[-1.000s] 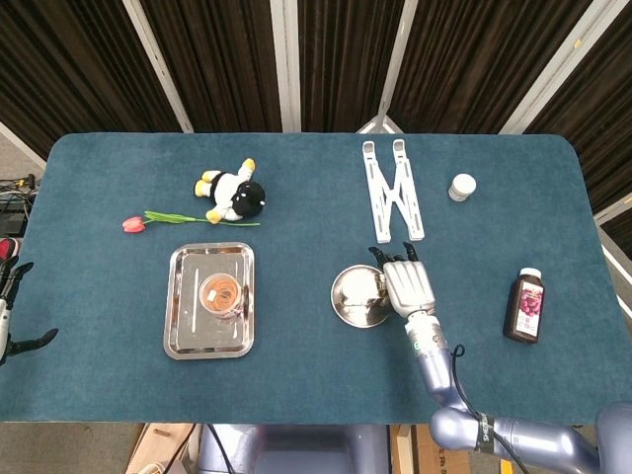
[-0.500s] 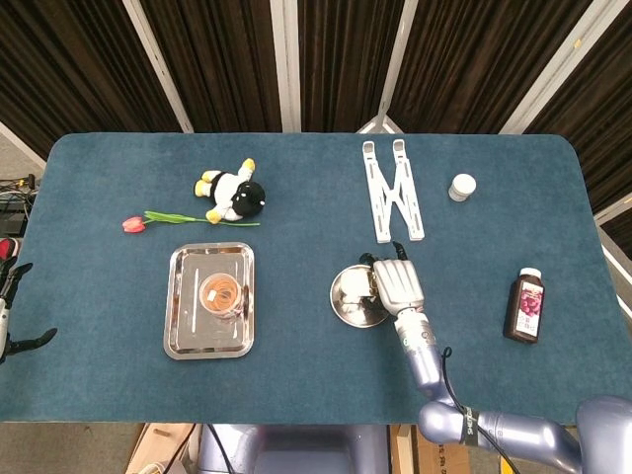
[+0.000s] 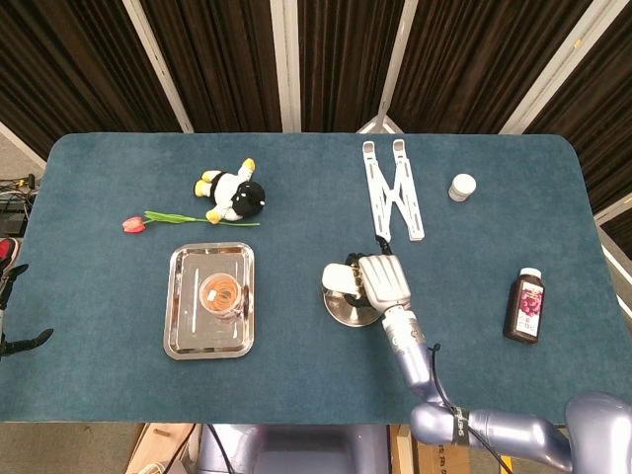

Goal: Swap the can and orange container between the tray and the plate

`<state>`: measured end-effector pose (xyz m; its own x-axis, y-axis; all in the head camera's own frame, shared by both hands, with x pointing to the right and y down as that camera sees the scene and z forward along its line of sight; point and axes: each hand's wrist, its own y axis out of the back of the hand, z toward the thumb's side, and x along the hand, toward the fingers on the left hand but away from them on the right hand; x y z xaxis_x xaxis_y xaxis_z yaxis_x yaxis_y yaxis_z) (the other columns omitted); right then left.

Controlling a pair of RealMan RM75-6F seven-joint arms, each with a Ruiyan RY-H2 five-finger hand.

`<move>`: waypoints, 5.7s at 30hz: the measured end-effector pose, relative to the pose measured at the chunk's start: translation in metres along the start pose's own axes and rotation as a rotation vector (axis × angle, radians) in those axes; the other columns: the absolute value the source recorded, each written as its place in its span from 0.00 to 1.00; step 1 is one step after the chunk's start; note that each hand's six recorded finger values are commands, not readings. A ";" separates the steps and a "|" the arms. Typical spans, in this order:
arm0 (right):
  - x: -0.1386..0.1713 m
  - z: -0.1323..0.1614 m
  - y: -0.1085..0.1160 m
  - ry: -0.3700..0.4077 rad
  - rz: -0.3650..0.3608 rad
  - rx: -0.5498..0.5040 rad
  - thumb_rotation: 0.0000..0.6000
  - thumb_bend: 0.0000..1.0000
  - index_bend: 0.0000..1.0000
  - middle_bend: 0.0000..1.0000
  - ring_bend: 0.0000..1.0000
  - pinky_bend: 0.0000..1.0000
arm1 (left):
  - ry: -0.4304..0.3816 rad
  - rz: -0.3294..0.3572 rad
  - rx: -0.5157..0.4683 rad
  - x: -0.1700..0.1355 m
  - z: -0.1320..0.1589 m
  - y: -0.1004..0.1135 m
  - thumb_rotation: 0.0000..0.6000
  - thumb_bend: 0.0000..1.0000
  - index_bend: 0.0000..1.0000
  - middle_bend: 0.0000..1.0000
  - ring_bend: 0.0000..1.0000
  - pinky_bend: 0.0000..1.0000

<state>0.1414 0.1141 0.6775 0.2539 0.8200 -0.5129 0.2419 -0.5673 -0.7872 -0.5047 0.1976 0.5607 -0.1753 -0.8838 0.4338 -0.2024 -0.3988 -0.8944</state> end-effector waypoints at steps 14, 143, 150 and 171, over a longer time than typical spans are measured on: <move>-0.034 0.074 -0.003 0.144 0.012 -0.018 1.00 0.36 0.62 0.58 0.59 0.09 | 0.043 0.012 -0.016 0.004 -0.013 0.007 1.00 0.18 0.14 0.00 0.00 0.10; 0.204 -0.224 0.062 -0.265 -0.138 0.108 1.00 0.08 0.00 0.00 0.00 0.00 | -0.815 -0.372 -0.066 -0.006 0.295 -0.111 1.00 0.41 0.42 0.43 0.38 0.46; 0.203 -0.226 0.061 -0.272 -0.133 0.105 1.00 0.08 0.00 0.00 0.00 0.00 | -0.835 -0.320 -0.040 0.005 0.310 -0.149 1.00 0.38 0.42 0.43 0.38 0.46; 0.204 -0.230 0.060 -0.308 -0.115 0.081 1.00 0.08 0.00 0.00 0.00 0.00 | -0.862 -0.417 0.075 0.004 0.320 -0.169 1.00 0.00 0.22 0.11 0.06 0.28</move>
<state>0.4229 0.2299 0.6047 -0.0688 0.8695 -0.4891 0.1742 -0.4723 -0.8641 -0.1626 0.1834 0.6790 0.6716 -0.5315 0.5162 -0.0209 -0.7100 -0.7039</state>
